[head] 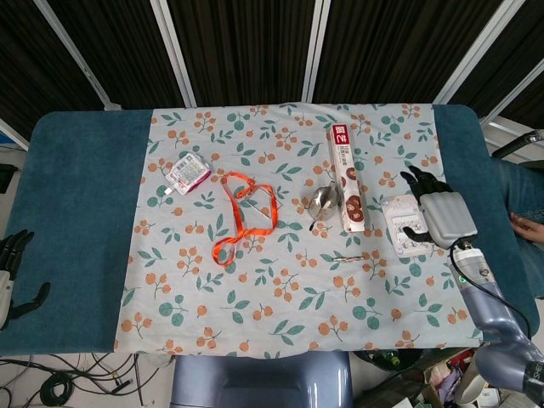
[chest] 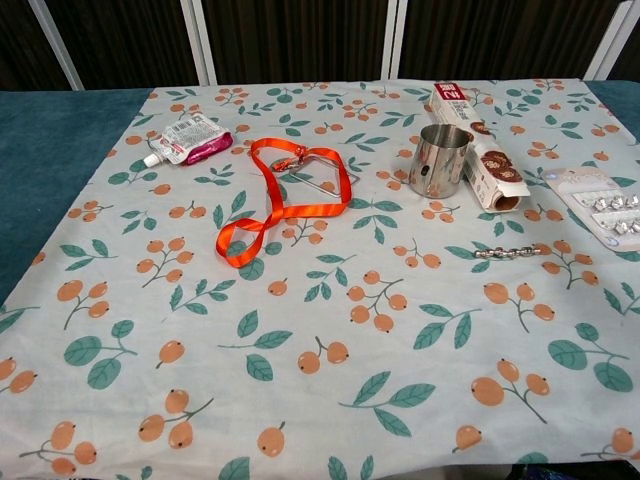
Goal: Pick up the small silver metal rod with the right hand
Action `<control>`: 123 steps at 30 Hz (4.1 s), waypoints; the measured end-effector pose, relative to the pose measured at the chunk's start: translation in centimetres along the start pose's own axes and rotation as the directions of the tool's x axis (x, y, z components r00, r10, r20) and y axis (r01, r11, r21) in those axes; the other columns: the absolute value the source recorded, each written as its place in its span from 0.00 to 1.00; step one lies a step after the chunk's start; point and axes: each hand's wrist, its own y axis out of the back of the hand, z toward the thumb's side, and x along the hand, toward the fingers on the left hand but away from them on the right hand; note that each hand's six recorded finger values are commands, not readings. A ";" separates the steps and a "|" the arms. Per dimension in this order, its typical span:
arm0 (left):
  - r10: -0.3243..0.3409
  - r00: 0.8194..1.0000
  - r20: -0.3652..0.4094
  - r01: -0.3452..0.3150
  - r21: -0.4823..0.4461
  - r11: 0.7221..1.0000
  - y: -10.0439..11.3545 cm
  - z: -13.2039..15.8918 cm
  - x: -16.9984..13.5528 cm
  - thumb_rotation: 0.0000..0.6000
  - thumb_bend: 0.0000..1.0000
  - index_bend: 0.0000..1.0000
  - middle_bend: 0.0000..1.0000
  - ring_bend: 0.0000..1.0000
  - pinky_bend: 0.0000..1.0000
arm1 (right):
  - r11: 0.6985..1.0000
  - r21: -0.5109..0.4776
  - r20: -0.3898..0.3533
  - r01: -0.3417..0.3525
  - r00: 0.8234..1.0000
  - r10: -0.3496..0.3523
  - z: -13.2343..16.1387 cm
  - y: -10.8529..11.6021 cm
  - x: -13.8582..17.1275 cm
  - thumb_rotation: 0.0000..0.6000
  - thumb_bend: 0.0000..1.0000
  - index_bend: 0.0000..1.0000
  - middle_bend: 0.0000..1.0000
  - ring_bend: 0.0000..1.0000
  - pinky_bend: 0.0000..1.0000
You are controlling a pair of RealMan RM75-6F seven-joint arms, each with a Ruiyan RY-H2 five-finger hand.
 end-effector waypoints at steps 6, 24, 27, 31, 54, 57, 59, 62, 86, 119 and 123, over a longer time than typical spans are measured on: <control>-0.002 1.000 -0.002 0.002 -0.002 1.000 0.0 -0.1 0.0 1.00 0.34 0.00 0.03 0.00 0.00 | 1.000 0.006 -0.005 -0.002 1.000 0.002 0.2 -0.2 0.1 1.00 0.14 0.00 0.00 0.06 0.19; -0.010 1.000 -0.009 0.010 -0.006 1.000 -0.2 0.0 0.0 1.00 0.34 0.00 0.03 0.00 0.00 | 0.981 0.040 0.023 -0.190 0.982 0.190 0.9 -5.3 4.4 1.00 0.14 0.08 0.17 0.17 0.19; -0.017 1.000 -0.011 0.017 -0.008 1.000 -0.3 0.0 0.0 1.00 0.34 0.00 0.03 0.00 0.00 | 0.977 0.038 0.013 -0.210 0.978 0.210 1.3 -6.7 5.2 1.00 0.14 0.12 0.22 0.21 0.19; -0.018 1.000 -0.012 0.017 -0.010 1.000 -0.2 -0.1 0.0 1.00 0.34 0.00 0.03 0.00 0.00 | 0.976 0.011 0.002 -0.216 0.976 0.216 1.9 -8.4 5.7 1.00 0.14 0.16 0.24 0.23 0.19; -0.031 0.999 -0.038 0.030 -0.026 0.999 -0.4 -0.6 0.1 1.00 0.34 0.00 0.03 0.00 0.00 | 0.984 -0.010 -0.051 -0.177 0.983 0.177 7.2 -14.9 2.2 1.00 0.27 0.25 0.29 0.35 0.30; -0.033 0.999 -0.039 0.032 -0.027 0.999 -0.4 -0.5 0.1 1.00 0.34 0.00 0.03 0.00 0.00 | 0.984 -0.001 -0.047 -0.178 0.983 0.178 7.3 -15.0 1.8 1.00 0.27 0.25 0.32 0.39 0.35; -0.036 0.999 -0.040 0.035 -0.026 0.999 -0.5 -0.5 0.1 1.00 0.34 0.00 0.03 0.00 0.00 | 0.983 0.004 -0.042 -0.182 0.982 0.182 7.2 -15.2 1.6 1.00 0.27 0.27 0.34 0.42 0.38; -0.037 0.998 -0.043 0.036 -0.026 0.999 -0.4 -0.6 0.1 1.00 0.34 0.00 0.03 0.00 0.00 | 0.982 0.003 -0.037 -0.188 0.981 0.188 7.3 -15.5 1.4 1.00 0.27 0.29 0.36 0.43 0.39; -0.052 0.996 -0.066 0.050 -0.025 0.998 -0.6 -0.9 0.0 1.00 0.34 0.00 0.03 0.01 0.00 | 0.981 0.084 -0.077 -0.177 0.980 0.184 7.6 -16.8 0.4 1.00 0.25 0.44 0.43 0.43 0.39; -0.055 0.996 -0.071 0.054 -0.023 0.998 -0.6 -0.9 0.0 1.00 0.34 0.00 0.03 0.01 0.00 | 0.976 0.108 -0.079 -0.187 0.977 0.196 7.6 -17.9 -0.6 1.00 0.29 0.52 0.48 0.46 0.40; -0.055 0.996 -0.070 0.053 -0.023 0.998 -0.6 -0.9 0.0 1.00 0.34 0.00 0.03 0.01 0.00 | 0.976 0.107 -0.080 -0.190 0.977 0.199 7.6 -17.9 -0.5 1.00 0.30 0.52 0.48 0.46 0.40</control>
